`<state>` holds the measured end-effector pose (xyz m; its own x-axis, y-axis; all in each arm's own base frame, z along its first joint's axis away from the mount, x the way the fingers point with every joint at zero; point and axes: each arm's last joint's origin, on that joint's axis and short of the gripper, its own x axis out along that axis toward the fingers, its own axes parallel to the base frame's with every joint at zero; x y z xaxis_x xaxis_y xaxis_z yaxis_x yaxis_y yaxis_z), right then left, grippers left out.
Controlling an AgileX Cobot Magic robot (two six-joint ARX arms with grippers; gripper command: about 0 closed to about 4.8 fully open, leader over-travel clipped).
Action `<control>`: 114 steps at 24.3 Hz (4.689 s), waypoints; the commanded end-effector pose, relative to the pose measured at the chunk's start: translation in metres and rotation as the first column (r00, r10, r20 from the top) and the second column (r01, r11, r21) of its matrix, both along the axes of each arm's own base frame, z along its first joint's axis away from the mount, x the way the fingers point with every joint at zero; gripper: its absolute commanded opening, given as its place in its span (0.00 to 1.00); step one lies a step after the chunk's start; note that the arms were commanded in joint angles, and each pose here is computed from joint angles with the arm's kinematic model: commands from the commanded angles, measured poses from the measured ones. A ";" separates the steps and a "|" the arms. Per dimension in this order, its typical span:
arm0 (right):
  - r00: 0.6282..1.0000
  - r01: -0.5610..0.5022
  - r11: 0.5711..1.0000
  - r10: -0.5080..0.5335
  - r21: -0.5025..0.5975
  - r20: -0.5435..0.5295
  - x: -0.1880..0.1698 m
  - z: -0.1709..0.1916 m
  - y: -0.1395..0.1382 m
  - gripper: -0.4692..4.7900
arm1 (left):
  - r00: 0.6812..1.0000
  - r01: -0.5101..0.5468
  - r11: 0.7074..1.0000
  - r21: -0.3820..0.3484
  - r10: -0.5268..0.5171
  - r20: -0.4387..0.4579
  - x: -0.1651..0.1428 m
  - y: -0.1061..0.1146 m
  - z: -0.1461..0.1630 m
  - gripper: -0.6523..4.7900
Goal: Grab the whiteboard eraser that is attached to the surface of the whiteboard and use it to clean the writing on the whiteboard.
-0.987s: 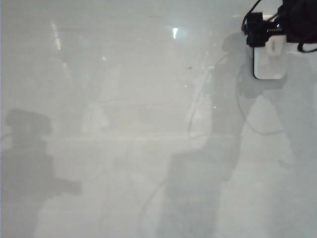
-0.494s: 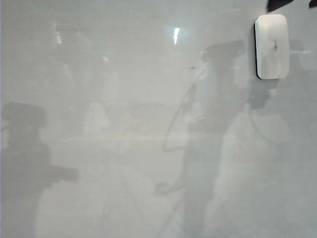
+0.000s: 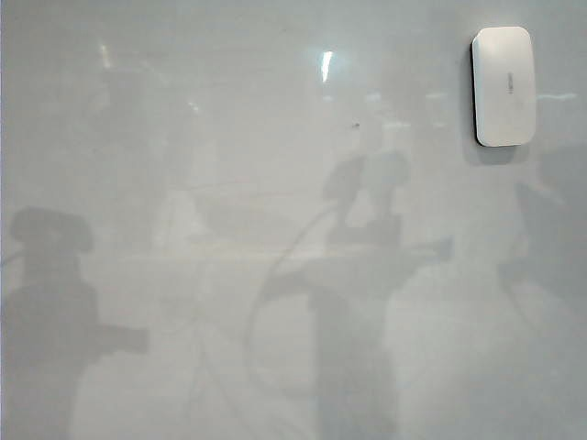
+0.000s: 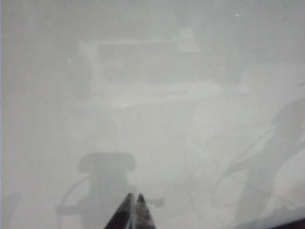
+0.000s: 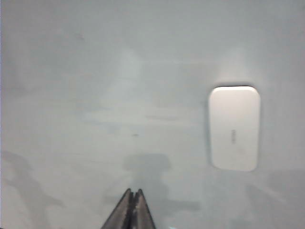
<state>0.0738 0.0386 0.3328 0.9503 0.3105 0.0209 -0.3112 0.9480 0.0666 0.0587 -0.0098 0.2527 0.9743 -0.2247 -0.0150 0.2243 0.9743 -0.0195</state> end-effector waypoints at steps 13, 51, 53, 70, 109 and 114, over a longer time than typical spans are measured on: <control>0.972 -0.160 0.987 0.161 -0.023 0.171 -0.051 -0.017 -0.027 0.23 | 0.988 0.007 1.000 0.018 -0.004 -0.154 -0.001 0.000 -0.015 0.11; 0.952 0.229 0.966 -0.248 -0.118 -0.180 0.021 -0.183 -0.032 0.23 | 0.988 0.007 1.000 0.018 -0.004 -0.153 -0.001 0.000 -0.015 0.11; 0.952 0.228 0.966 -0.247 -0.119 -0.182 0.021 -0.183 -0.032 0.23 | 0.988 0.007 1.000 0.018 -0.004 -0.154 -0.001 0.000 -0.015 0.11; 0.952 0.229 0.966 -0.248 -0.119 -0.181 0.021 -0.183 -0.032 0.23 | 0.988 0.007 1.000 0.018 -0.004 -0.153 -0.001 0.000 -0.015 0.11; 0.936 0.283 0.950 -0.304 -0.131 -0.177 0.021 -0.183 -0.034 0.08 | 0.986 -0.075 0.997 0.018 0.077 -0.149 -0.001 0.005 -0.015 0.11; 0.936 0.283 0.950 -0.304 -0.131 -0.177 0.021 -0.183 -0.034 0.08 | 0.980 -0.130 0.991 0.018 0.131 -0.149 -0.001 0.008 -0.015 0.11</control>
